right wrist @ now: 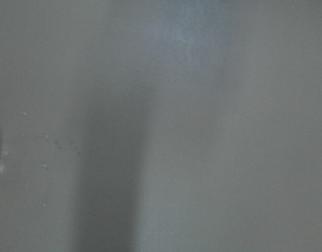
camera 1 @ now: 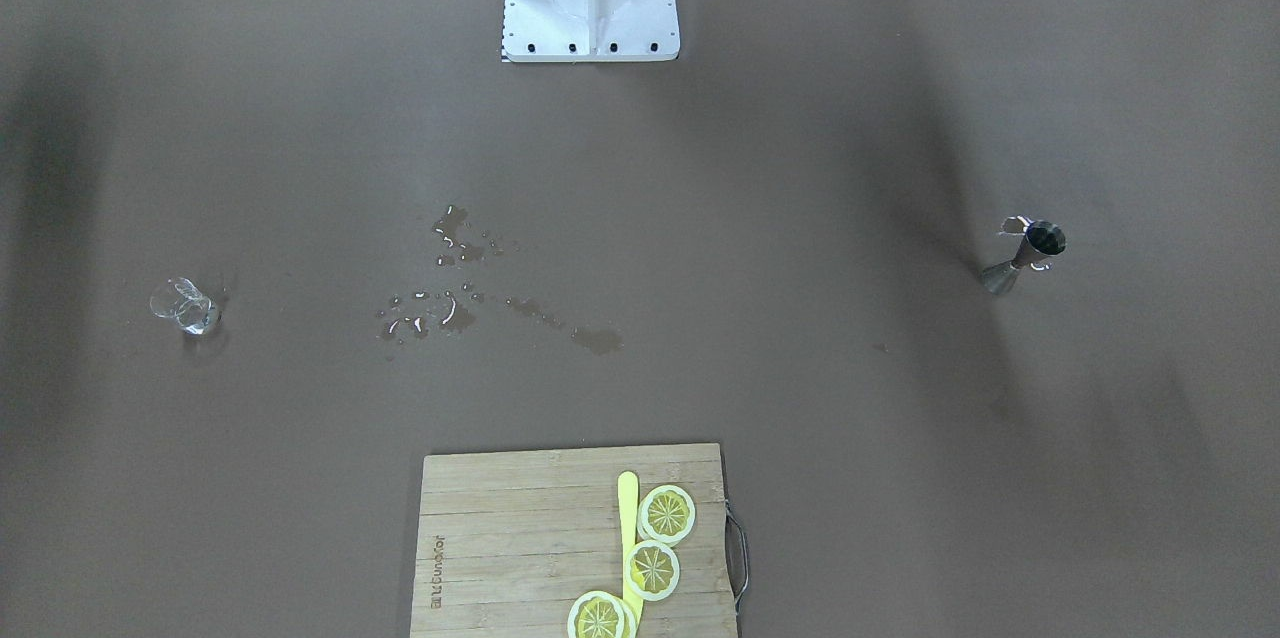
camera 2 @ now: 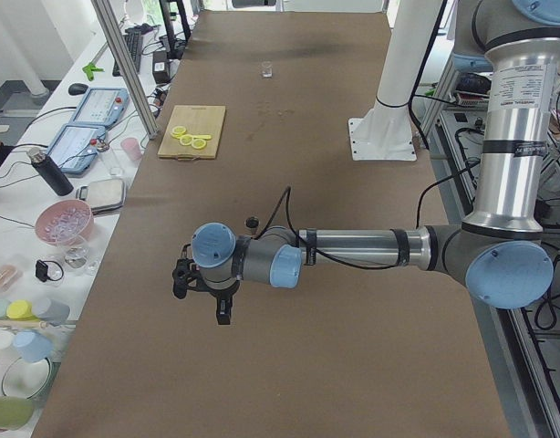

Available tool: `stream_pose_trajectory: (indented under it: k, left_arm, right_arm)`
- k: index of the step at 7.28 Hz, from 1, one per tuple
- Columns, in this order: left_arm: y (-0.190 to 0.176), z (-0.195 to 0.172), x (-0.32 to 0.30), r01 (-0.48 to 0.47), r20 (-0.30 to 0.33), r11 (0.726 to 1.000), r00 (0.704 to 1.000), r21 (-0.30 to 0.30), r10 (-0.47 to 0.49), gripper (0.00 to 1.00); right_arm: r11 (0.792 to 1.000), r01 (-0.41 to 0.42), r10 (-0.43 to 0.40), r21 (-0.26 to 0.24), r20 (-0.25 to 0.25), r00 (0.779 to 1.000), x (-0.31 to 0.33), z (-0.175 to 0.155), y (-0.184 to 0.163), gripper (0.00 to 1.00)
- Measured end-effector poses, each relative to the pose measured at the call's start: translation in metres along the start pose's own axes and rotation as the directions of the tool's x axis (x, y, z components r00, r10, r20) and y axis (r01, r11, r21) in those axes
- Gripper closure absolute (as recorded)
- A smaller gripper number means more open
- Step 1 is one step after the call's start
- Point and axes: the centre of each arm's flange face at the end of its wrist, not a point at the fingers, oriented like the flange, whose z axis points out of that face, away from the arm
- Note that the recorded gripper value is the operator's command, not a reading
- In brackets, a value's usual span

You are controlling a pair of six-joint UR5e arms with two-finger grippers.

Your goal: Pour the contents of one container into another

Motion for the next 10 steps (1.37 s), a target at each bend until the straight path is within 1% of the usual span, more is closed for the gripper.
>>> stream_pose_trajectory:
  k: [1, 2, 3, 4, 5, 6, 7, 8, 9, 10]
  left_arm:
    - [0.0, 0.0, 0.0, 0.0, 0.0, 1.0, 1.0, 0.0, 0.0, 0.01]
    - [0.0, 0.0, 0.0, 0.0, 0.0, 1.0, 1.0, 0.0, 0.0, 0.01]
    - [-0.001, 0.0, 0.001, -0.002, 0.0, 1.0, 1.0, 0.001, 0.002, 0.01]
    - [-0.001, 0.0, 0.002, -0.003, 0.0, 1.0, 1.0, 0.001, 0.003, 0.01]
    - [-0.002, -0.001, 0.002, -0.004, -0.001, 1.0, 1.0, 0.002, 0.004, 0.01]
    - [-0.002, -0.002, 0.004, -0.004, -0.001, 1.0, 1.0, 0.003, 0.005, 0.01]
    - [-0.004, -0.004, 0.006, 0.0, -0.001, 1.0, 1.0, 0.001, 0.0, 0.01]
    - [-0.008, -0.006, 0.01, 0.021, 0.002, 1.0, 1.0, -0.016, -0.021, 0.01]
    - [-0.013, -0.01, 0.016, 0.053, 0.008, 0.998, 0.999, -0.043, -0.053, 0.01]
    - [-0.019, -0.016, 0.028, 0.085, 0.012, 0.994, 0.996, -0.065, -0.084, 0.01]
  right_arm:
    - [0.999, 0.041, -0.042, 0.03, 0.036, 0.998, -0.011, -0.006, -0.01, 0.0]
    - [0.991, 0.1, -0.106, 0.083, 0.062, 0.992, -0.016, -0.007, -0.017, 0.0]
    - [0.976, 0.165, -0.177, 0.145, 0.072, 0.982, -0.014, -0.002, -0.021, 0.0]
    - [0.954, 0.222, -0.244, 0.2, 0.096, 0.965, -0.009, 0.006, -0.021, 0.0]
    - [0.929, 0.275, -0.312, 0.247, 0.124, 0.942, -0.008, 0.012, -0.018, 0.02]
    - [0.889, 0.358, -0.407, 0.284, 0.133, 0.904, -0.009, 0.016, -0.016, 0.02]
    - [0.822, 0.473, -0.532, 0.318, 0.134, 0.836, -0.013, 0.019, -0.014, 0.02]
    - [0.728, 0.583, -0.66, 0.36, 0.142, 0.737, -0.018, 0.021, -0.013, 0.01]
    - [0.64, 0.652, -0.753, 0.406, 0.16, 0.639, -0.022, 0.026, -0.011, 0.0]
    - [0.58, 0.684, -0.805, 0.442, 0.18, 0.566, -0.022, 0.035, -0.007, 0.0]
